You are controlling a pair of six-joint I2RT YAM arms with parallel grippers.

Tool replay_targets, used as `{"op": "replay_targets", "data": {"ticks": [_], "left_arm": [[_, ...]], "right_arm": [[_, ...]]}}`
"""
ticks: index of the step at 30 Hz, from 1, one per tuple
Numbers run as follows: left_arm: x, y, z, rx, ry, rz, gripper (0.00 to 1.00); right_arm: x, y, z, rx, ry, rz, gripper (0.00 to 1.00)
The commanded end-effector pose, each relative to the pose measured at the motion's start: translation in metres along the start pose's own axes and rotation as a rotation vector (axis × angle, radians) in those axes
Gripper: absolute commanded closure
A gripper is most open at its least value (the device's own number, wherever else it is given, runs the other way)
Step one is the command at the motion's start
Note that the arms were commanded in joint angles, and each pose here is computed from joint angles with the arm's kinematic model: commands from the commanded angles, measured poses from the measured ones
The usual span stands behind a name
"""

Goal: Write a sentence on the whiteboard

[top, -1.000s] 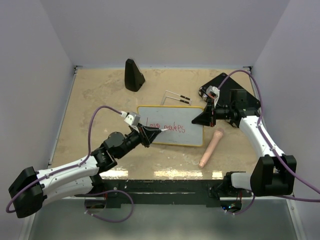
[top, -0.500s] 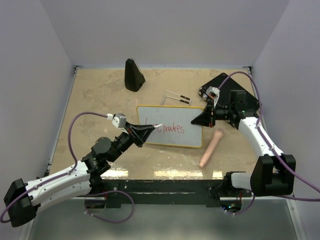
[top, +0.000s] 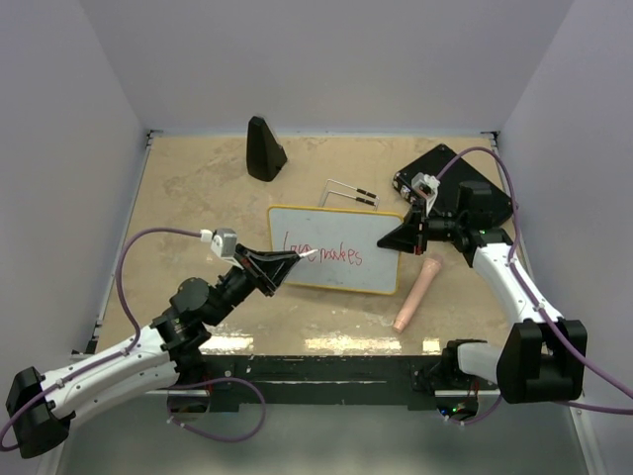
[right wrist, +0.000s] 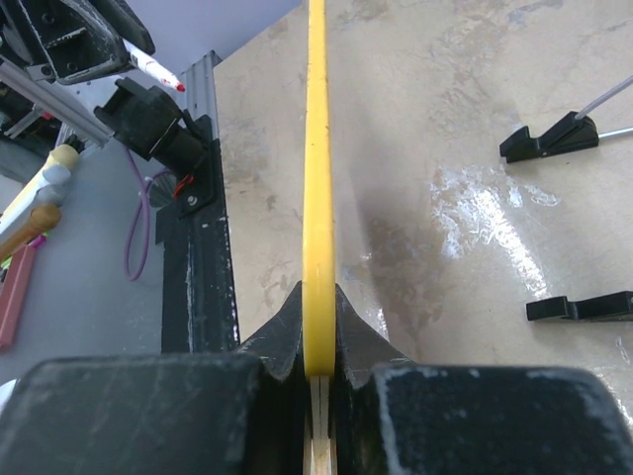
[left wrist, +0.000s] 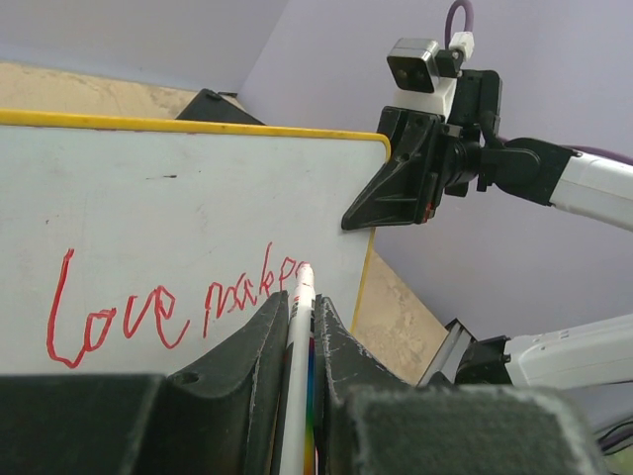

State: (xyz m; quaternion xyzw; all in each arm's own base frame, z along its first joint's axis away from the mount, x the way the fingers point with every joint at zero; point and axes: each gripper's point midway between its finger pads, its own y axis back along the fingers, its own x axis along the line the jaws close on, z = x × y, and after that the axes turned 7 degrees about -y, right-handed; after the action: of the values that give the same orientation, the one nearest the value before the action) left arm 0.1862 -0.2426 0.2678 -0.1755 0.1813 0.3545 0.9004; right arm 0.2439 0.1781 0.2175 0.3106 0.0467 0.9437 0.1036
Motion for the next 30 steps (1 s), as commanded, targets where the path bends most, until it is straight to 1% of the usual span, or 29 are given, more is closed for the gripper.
{"op": "replay_targets", "data": {"ticks": [1, 5, 13, 21, 26, 27, 29, 30], "left_arm": [[-0.007, 0.000, 0.000, 0.006, 0.036, -0.027, 1.00], [-0.010, -0.002, 0.000, 0.007, 0.046, -0.042, 1.00], [-0.016, -0.010, -0.011, 0.068, 0.044, -0.065, 1.00], [-0.026, -0.016, -0.011, 0.093, 0.045, -0.097, 1.00], [-0.037, -0.024, -0.011, 0.122, 0.062, -0.123, 1.00], [-0.040, -0.026, -0.017, 0.146, 0.062, -0.126, 1.00], [-0.047, -0.033, -0.014, 0.143, 0.060, -0.133, 1.00], [-0.052, -0.036, -0.021, 0.162, 0.049, -0.137, 1.00]], "right_arm": [[0.021, 0.001, 0.012, -0.019, 0.067, 0.093, 1.00], [0.022, 0.001, 0.013, -0.020, 0.071, 0.096, 1.00], [0.023, 0.002, 0.013, -0.021, 0.076, 0.096, 1.00], [0.023, 0.002, 0.013, -0.022, 0.085, 0.092, 1.00], [0.020, 0.002, 0.014, -0.021, 0.089, 0.077, 1.00], [0.018, 0.002, 0.014, -0.021, 0.089, 0.069, 1.00], [0.018, 0.003, 0.015, -0.021, 0.091, 0.064, 1.00], [0.017, 0.003, 0.015, -0.022, 0.089, 0.060, 1.00]]}}
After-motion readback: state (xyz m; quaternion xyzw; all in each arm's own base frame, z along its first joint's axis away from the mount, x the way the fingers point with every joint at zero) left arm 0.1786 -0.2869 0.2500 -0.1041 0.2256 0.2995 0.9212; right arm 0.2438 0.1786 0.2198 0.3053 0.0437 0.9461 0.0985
